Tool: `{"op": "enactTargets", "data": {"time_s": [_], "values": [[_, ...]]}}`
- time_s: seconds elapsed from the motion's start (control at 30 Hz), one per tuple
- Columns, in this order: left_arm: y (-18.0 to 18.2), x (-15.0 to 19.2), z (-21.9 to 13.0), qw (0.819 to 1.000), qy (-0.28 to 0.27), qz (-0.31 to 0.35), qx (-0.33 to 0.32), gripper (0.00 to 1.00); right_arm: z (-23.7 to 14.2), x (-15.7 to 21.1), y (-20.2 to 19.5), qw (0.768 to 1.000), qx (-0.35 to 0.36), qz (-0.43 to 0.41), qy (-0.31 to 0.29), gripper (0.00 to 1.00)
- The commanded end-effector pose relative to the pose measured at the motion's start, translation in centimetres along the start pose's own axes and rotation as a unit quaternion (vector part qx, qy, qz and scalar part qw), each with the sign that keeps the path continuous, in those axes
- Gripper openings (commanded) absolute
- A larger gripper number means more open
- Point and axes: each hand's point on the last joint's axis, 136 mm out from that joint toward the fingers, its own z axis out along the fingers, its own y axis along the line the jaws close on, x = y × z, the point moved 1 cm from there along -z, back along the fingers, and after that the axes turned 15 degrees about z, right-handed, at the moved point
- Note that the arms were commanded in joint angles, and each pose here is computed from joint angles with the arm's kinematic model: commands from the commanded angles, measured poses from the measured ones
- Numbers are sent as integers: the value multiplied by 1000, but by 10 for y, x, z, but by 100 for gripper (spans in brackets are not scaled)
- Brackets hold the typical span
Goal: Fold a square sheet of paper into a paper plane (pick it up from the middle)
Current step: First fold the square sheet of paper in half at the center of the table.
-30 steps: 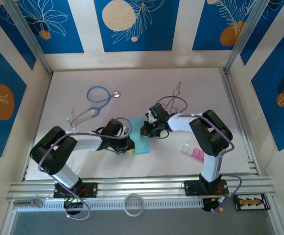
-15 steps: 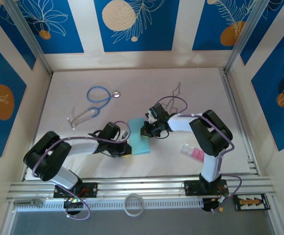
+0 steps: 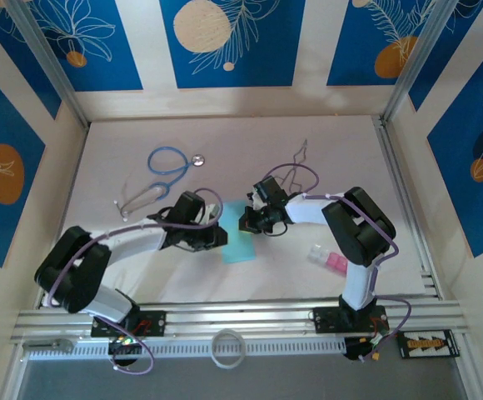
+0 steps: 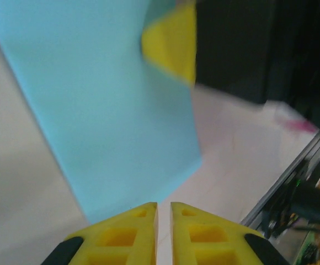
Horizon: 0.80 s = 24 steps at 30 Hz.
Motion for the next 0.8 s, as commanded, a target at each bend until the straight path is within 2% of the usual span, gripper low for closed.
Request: {"op": "enactTargets", "data": {"time_s": [0.0, 0.17, 0.37, 0.53, 0.6, 0.77], "values": [[11, -34, 7, 999, -28, -28, 9, 13, 9, 28, -73, 990, 125, 51, 39, 0], [26, -58, 25, 1000, -18, -24, 2, 13, 9, 28, -73, 990, 125, 49, 42, 0], [56, -39, 41, 998, 11, -37, -39, 12, 9, 28, -72, 990, 124, 49, 42, 0], [66, -20, 44, 998, 25, -48, -41, 12, 9, 29, -75, 990, 127, 50, 42, 0], [63, -26, 40, 998, 18, -48, -35, 13, 9, 30, -76, 989, 129, 51, 42, 0], [41, -66, 19, 999, -20, -25, -11, 15, 8, 29, -75, 990, 128, 50, 41, 0]]}}
